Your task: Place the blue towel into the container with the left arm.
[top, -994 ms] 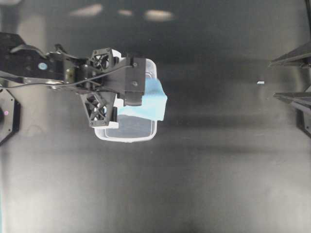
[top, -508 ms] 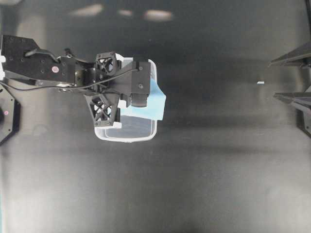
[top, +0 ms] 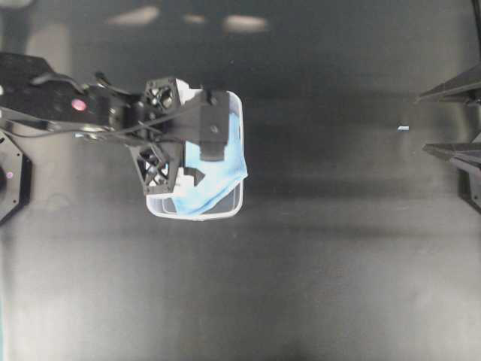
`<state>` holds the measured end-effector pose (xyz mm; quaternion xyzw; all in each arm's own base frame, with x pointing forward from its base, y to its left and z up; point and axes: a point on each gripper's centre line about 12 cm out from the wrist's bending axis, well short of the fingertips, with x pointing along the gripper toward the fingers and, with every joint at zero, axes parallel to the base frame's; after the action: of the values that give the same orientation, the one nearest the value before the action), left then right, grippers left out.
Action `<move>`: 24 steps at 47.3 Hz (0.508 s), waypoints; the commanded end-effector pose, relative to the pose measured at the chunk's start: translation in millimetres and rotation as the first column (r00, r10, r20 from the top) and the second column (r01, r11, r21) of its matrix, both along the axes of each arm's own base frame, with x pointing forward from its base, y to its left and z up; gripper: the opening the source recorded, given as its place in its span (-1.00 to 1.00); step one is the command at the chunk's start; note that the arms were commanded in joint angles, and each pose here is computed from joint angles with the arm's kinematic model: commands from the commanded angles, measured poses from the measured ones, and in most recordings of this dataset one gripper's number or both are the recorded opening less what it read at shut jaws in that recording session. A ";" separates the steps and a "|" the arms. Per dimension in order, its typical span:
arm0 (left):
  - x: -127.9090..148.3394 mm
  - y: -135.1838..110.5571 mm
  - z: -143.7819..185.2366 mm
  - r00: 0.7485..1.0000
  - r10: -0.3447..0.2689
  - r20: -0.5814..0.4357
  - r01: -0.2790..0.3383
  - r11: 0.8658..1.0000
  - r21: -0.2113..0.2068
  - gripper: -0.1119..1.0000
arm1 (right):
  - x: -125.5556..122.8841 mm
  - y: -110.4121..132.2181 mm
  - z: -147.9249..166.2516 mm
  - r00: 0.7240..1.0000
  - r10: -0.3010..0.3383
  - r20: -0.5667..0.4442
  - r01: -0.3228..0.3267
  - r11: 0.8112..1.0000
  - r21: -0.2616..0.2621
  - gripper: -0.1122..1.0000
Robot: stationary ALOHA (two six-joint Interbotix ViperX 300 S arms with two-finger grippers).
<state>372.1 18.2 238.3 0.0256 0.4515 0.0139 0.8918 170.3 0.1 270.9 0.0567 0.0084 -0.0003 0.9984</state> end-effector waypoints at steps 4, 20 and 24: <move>-18.8 1.0 73.4 0.978 0.007 0.210 -0.009 1.000 0.007 0.72 | 1.2 -0.1 3.2 1.000 -0.001 0.011 0.000 1.000 0.005 0.60; -88.7 -6.4 116.2 0.879 0.040 0.475 -0.022 0.999 -0.043 0.71 | 1.1 0.2 2.6 1.000 0.001 0.009 -0.001 1.000 0.003 0.60; -103.0 -9.1 116.7 0.858 0.038 0.512 -0.014 0.999 -0.050 0.71 | 1.1 0.2 2.0 1.000 0.001 0.008 -0.001 1.000 0.005 0.60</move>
<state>282.8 11.6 346.1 -0.0053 0.2323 0.0259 0.9723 170.2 0.1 270.1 0.0567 0.0100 -0.0003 0.9983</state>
